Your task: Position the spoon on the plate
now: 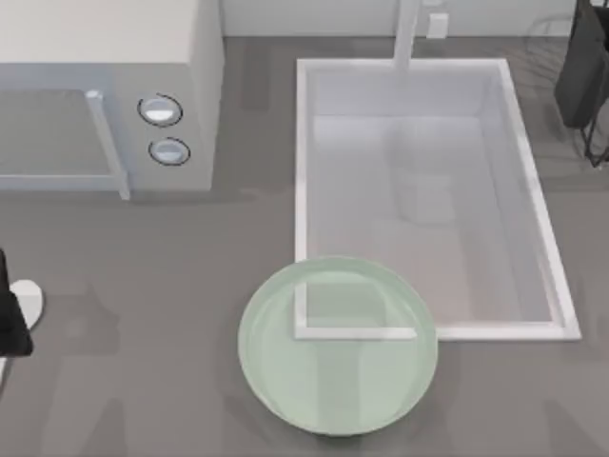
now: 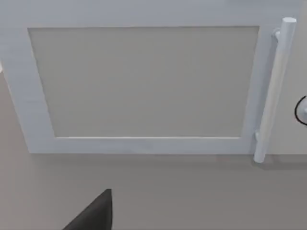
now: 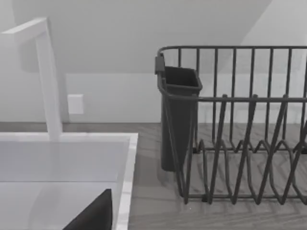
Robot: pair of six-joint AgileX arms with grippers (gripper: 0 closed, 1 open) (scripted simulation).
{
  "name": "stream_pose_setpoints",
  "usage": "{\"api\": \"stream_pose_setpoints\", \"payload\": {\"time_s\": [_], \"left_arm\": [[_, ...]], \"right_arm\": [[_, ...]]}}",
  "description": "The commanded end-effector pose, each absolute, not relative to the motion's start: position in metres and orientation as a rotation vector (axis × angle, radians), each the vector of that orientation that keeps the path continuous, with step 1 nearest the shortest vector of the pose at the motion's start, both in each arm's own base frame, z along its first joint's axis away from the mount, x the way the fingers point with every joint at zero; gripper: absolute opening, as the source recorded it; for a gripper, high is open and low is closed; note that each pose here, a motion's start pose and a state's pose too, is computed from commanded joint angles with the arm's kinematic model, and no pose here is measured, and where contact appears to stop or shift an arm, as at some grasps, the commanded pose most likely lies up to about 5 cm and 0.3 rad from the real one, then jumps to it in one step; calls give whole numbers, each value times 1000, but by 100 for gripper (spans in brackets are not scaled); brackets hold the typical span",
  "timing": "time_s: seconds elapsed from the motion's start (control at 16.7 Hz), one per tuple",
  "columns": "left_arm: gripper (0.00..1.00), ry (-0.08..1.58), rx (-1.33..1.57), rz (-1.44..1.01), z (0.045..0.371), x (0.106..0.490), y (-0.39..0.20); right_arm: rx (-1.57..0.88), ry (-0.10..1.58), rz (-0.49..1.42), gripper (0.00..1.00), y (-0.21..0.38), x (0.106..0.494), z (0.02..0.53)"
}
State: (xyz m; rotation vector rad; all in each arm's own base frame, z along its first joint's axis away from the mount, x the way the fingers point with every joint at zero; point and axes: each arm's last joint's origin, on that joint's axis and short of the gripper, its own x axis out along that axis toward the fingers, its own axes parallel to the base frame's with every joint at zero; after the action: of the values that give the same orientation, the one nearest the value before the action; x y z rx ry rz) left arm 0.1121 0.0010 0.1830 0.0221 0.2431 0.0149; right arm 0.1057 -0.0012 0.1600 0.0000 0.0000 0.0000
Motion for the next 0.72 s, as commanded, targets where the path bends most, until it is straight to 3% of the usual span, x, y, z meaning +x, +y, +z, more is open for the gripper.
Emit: {"api": "stream_pose_setpoints", "payload": {"time_s": [0.48,0.72], "left_arm": [[100,1076,39,5,194,170,10],[100,1384,33,-12,194,202,16]], "right_arm": [[0,0,0,100,-1,106,160],[0,0,0,100,-1,106,160]]}}
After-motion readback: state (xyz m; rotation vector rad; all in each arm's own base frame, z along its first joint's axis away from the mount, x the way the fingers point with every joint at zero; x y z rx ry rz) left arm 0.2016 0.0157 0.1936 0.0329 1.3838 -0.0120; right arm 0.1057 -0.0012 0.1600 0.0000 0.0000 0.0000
